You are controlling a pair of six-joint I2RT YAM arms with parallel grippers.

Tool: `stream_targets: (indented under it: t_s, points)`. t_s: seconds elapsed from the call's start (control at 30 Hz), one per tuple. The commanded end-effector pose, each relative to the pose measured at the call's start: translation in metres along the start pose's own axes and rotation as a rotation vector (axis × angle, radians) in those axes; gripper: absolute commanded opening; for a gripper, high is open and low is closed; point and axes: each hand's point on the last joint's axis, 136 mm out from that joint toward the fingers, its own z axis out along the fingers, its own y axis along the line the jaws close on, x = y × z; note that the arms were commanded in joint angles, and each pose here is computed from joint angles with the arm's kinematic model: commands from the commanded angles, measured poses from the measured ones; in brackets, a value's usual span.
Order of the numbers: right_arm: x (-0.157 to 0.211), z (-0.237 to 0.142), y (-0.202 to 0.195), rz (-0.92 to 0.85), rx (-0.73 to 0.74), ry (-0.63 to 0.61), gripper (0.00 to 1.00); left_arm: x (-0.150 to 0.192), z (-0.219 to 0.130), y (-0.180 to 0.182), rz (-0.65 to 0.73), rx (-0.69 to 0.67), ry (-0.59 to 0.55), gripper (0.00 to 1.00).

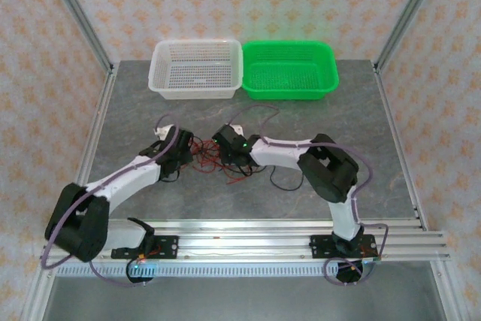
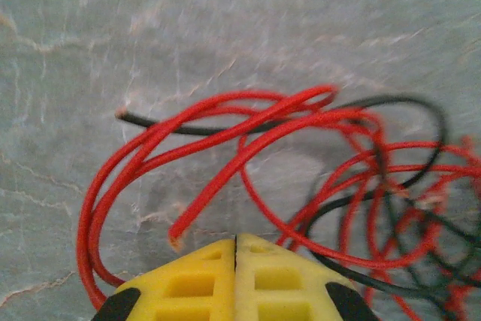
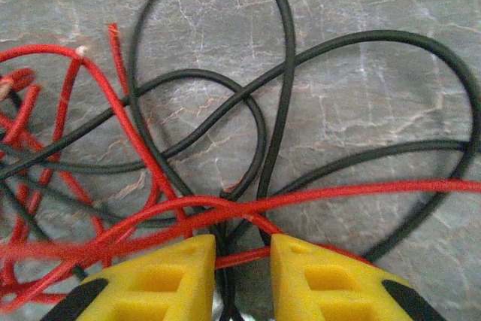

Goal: Untangle the cables

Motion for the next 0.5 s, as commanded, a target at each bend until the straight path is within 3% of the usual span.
stream_targets:
  t_s: [0.0,0.3,0.47]
  points:
    - [0.004,0.012,-0.012,0.000,0.088,0.016,0.25,-0.022,0.009,0.006,-0.074,-0.036,-0.112,0.00]
    - [0.024,0.011,-0.113,-0.027,0.453,0.015,0.25,-0.017,0.030,0.070,-0.185,-0.227,-0.147,0.00]
    - [0.032,-0.015,-0.176,0.028,0.574,0.002,0.25,-0.023,0.032,0.084,-0.253,-0.221,-0.162,0.00]
